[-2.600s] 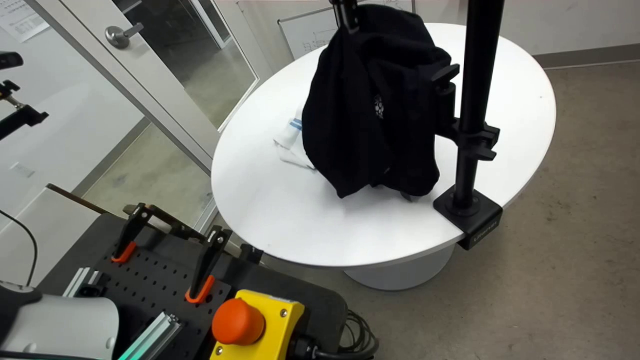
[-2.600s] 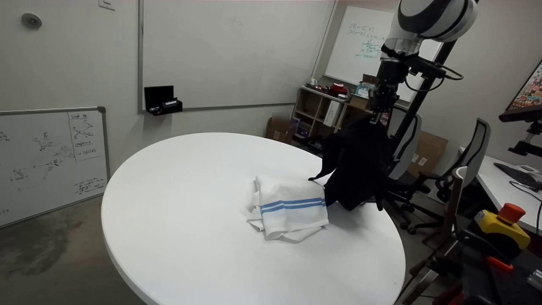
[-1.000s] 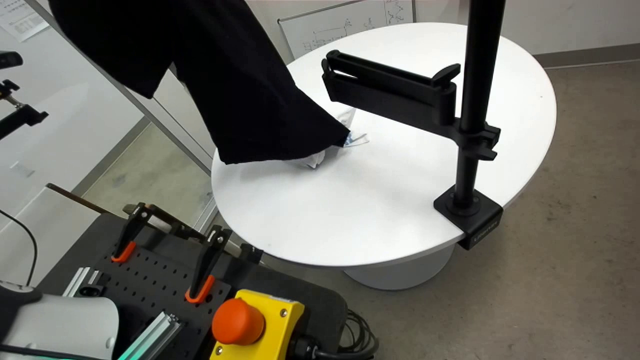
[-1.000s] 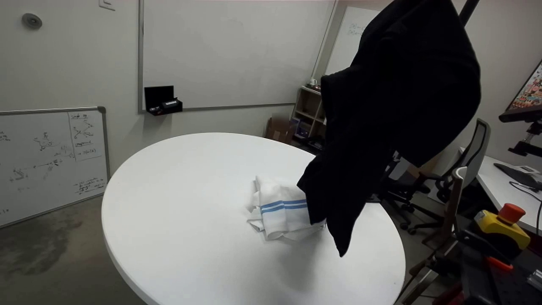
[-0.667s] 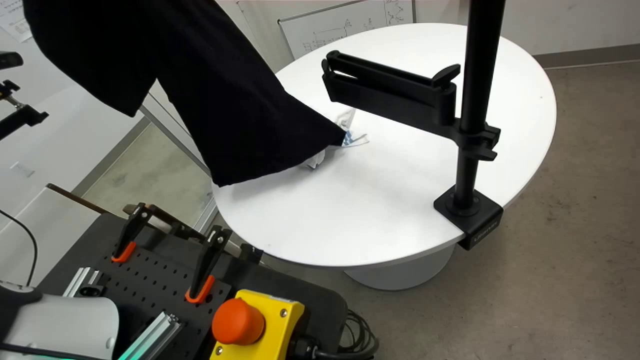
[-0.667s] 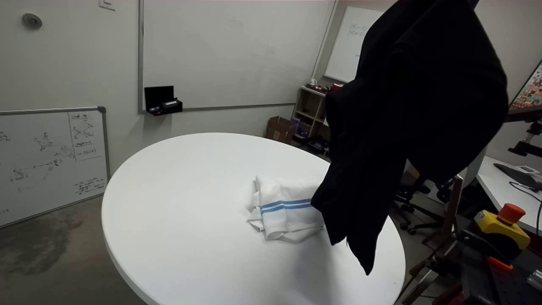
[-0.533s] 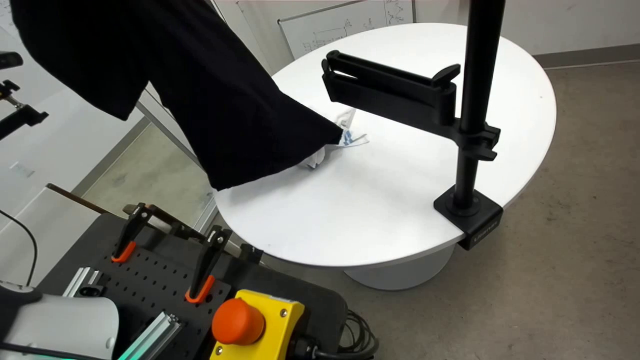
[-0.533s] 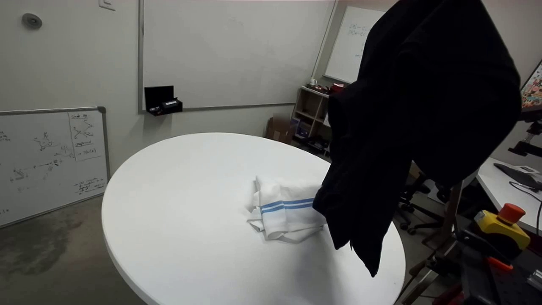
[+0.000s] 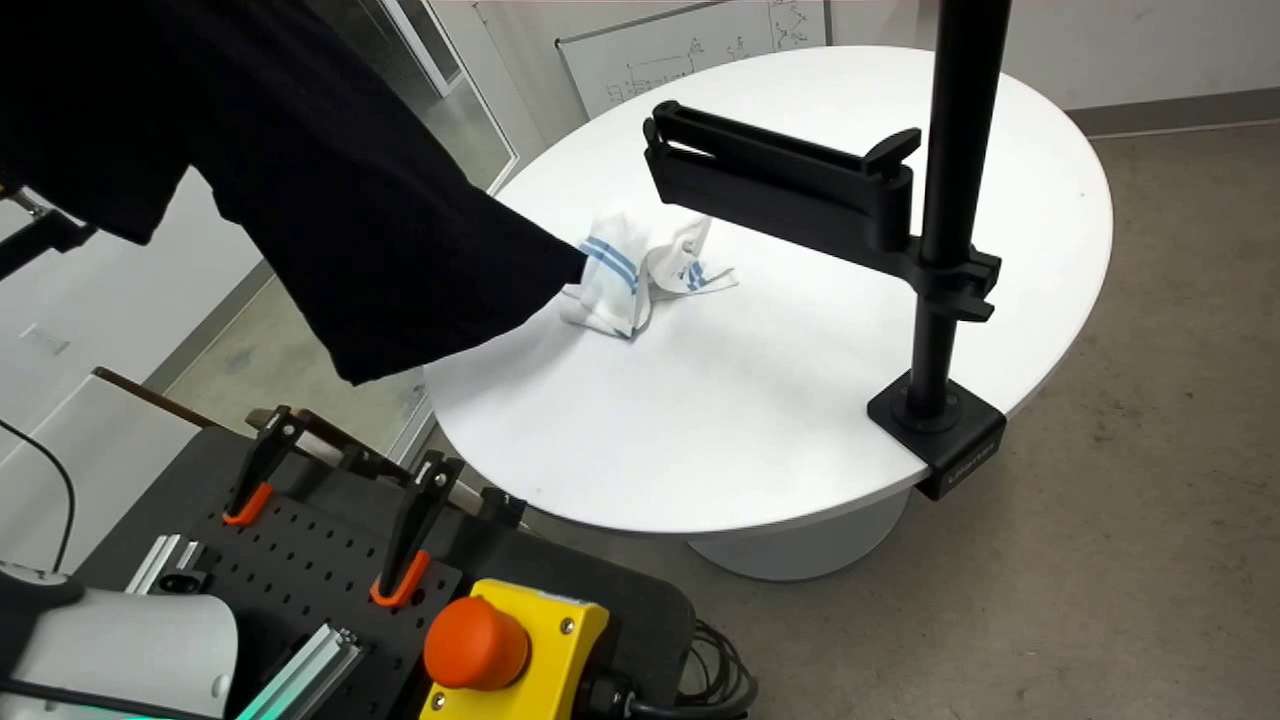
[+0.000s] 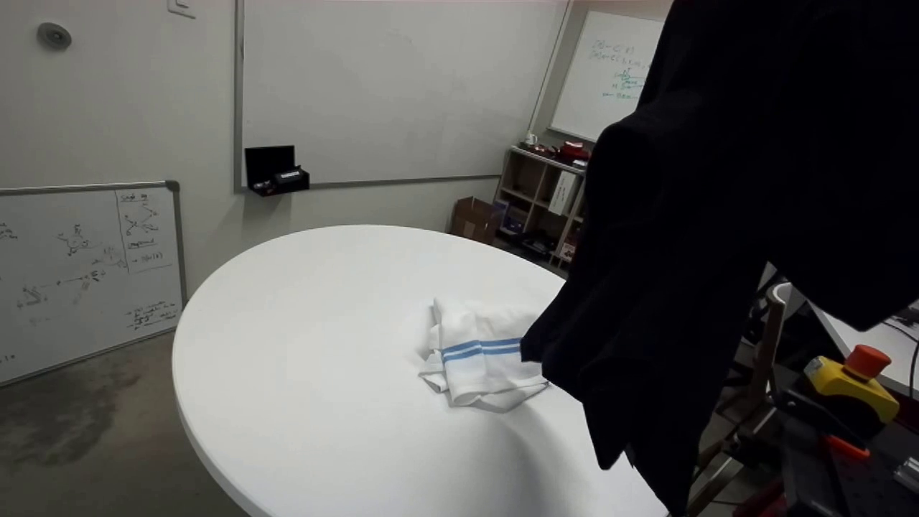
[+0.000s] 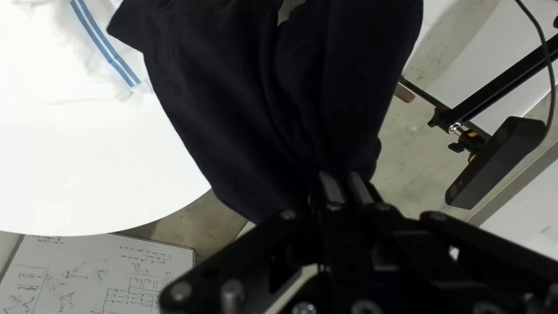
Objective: Put the black clothing on the table
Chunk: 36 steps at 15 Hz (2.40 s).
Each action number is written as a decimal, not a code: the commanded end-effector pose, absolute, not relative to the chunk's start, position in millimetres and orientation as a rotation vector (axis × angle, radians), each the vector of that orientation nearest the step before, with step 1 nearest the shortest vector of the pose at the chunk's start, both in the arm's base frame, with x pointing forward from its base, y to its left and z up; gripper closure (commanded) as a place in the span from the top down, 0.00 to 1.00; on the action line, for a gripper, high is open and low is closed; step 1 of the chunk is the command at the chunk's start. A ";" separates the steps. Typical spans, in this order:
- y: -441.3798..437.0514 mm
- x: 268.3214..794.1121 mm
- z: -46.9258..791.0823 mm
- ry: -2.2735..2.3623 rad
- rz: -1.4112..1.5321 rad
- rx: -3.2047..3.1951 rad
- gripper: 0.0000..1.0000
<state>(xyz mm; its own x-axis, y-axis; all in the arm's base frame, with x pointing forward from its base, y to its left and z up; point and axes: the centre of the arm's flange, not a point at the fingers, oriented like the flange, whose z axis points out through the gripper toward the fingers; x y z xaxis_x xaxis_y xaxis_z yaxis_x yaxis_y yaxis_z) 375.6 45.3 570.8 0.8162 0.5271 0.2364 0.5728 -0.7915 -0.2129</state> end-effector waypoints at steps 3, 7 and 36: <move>66.6 359.9 580.8 -0.940 -0.263 -2.698 0.02; 65.9 356.1 582.3 -0.905 -0.232 -2.752 0.02; 46.4 467.4 334.4 -0.771 -0.214 -3.113 0.69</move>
